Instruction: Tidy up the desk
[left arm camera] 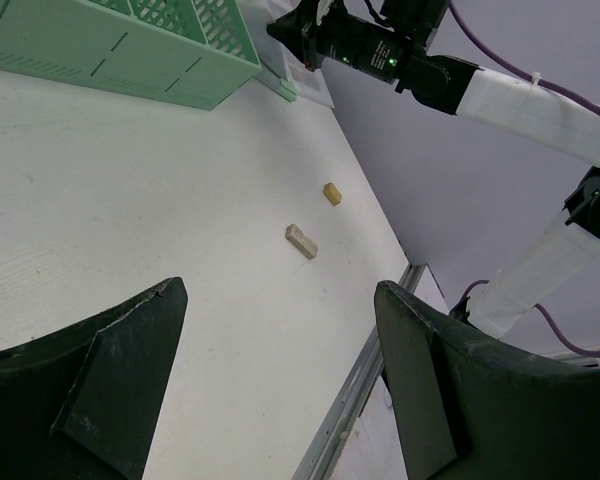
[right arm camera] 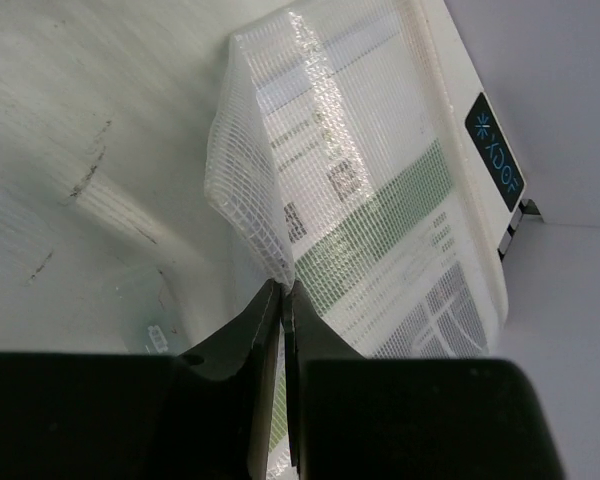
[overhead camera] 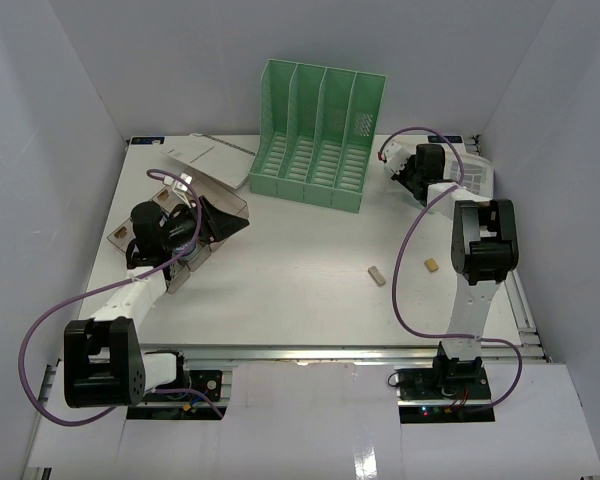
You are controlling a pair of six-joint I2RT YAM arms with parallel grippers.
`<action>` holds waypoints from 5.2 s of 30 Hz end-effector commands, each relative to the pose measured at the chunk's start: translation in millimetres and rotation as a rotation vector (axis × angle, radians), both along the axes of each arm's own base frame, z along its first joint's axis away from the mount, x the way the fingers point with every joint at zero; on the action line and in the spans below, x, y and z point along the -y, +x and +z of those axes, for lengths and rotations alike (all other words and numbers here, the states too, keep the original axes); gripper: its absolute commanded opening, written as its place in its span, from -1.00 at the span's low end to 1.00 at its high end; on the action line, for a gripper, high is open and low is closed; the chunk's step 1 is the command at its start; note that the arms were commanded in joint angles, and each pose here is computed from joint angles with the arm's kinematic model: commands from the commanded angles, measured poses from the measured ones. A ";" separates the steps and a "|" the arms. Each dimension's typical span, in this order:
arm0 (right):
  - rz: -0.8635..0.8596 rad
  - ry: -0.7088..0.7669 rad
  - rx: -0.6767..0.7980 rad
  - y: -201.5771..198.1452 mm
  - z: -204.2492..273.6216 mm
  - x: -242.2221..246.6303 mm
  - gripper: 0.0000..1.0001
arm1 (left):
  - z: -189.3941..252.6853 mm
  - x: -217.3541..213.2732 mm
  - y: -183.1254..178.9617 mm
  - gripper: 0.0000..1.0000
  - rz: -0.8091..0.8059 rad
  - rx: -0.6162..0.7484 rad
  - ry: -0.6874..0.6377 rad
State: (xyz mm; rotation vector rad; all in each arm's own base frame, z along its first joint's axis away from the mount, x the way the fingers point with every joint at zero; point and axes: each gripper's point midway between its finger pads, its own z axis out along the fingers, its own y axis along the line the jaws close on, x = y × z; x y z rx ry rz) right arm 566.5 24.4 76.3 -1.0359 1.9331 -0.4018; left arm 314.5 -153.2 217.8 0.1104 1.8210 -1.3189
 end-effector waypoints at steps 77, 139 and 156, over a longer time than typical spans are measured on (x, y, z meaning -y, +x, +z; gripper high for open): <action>0.986 -0.230 -0.757 -153.5 -82.1 -16.2 -0.32 | 24.2 -4.4 -7.6 0.73 0.019 0.178 0.106; 0.794 0.963 -0.037 -181.6 134.1 -598.3 -0.64 | 77.3 -146.2 -48.2 0.73 0.934 0.354 0.450; 0.845 0.877 -0.038 -185.2 130.1 -588.1 0.12 | 77.2 -118.1 -46.8 0.89 0.770 0.402 0.435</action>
